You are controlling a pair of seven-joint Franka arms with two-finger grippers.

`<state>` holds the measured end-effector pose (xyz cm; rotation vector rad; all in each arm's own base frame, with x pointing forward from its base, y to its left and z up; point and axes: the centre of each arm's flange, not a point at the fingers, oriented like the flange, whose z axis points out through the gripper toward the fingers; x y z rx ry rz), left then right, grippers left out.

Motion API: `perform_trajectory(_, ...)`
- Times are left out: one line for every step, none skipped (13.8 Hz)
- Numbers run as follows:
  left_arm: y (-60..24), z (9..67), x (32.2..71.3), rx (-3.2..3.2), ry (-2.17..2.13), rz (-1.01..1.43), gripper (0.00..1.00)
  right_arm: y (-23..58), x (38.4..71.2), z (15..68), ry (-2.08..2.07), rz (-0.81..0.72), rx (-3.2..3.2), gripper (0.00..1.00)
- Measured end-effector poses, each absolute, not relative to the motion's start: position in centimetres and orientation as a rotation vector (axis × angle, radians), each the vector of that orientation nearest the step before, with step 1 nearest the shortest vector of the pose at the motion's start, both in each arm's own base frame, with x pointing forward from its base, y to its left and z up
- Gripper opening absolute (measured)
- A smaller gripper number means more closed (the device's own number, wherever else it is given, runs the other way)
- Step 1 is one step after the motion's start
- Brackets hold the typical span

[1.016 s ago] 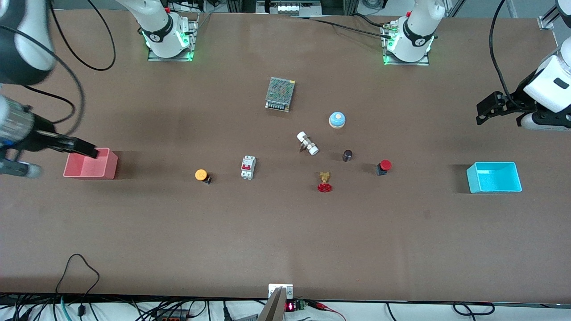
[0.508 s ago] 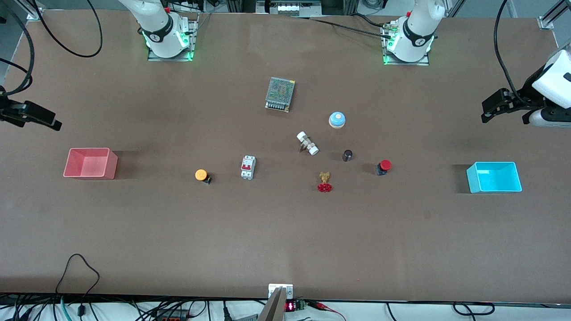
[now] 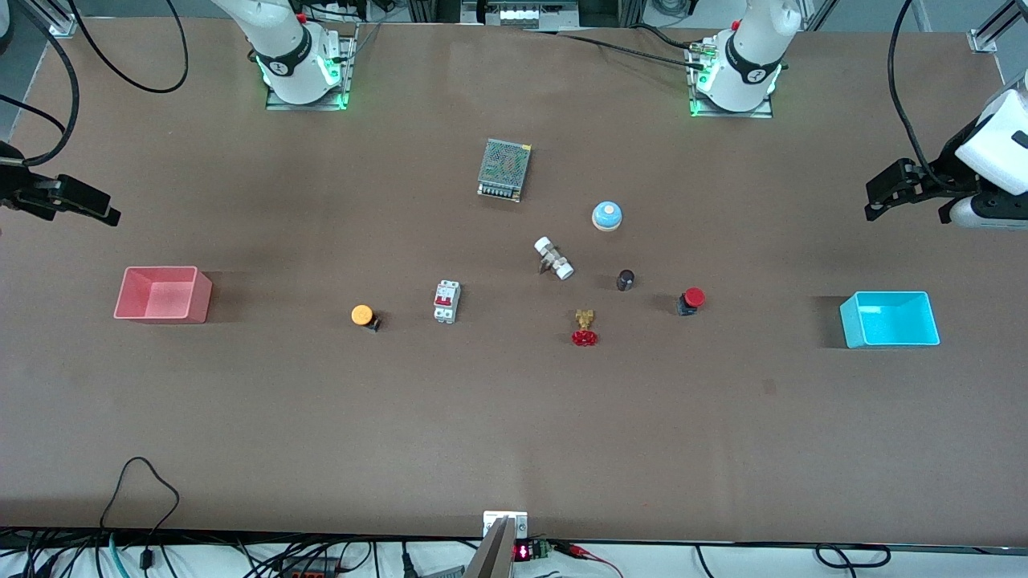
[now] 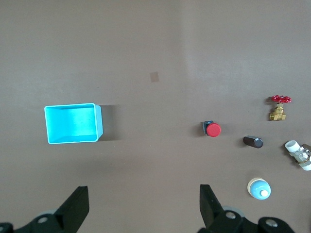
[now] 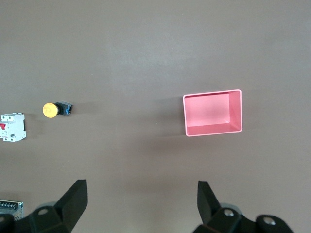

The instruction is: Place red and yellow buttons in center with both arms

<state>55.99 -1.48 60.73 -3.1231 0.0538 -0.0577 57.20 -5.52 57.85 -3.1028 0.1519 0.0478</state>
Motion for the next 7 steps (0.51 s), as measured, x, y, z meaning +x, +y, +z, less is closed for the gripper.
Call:
perform_trajectory(-1.5, 60.7, 56.0, -3.123, 0.054, -0.057, 1.00, -5.5, 57.2, 57.9, 0.152, 0.045, -3.103, 1.00)
perform_trajectory(-1.6, 60.7, 56.0, -3.123, 0.056, -0.057, 1.00, -5.5, 57.1, 58.0, 0.151, 0.043, -3.103, 1.00)
perform_trajectory(-1.6, 60.7, 56.0, -3.123, 0.058, -0.057, 1.00, -5.5, 56.9, 58.1, 0.150, 0.044, -3.102, 1.00)
perform_trajectory(-1.7, 60.7, 56.0, -3.123, 0.060, -0.057, 1.00, -5.5, 56.5, 58.0, 0.150, 0.050, -3.101, 1.00)
perform_trajectory(-1.8, 60.7, 56.0, -3.123, 0.062, -0.057, 1.00, -5.5, 56.0, 57.8, 0.150, 0.061, -3.099, 1.00)
perform_trajectory(-1.8, 60.7, 56.0, -3.123, 0.062, -0.057, 1.00, -5.5, 55.5, 57.7, 0.149, 0.070, -3.103, 1.00)
perform_trajectory(-1.8, 60.7, 56.0, -3.123, 0.063, -0.056, 1.00, -5.6, 55.1, 57.6, 0.147, 0.074, -3.111, 1.00)
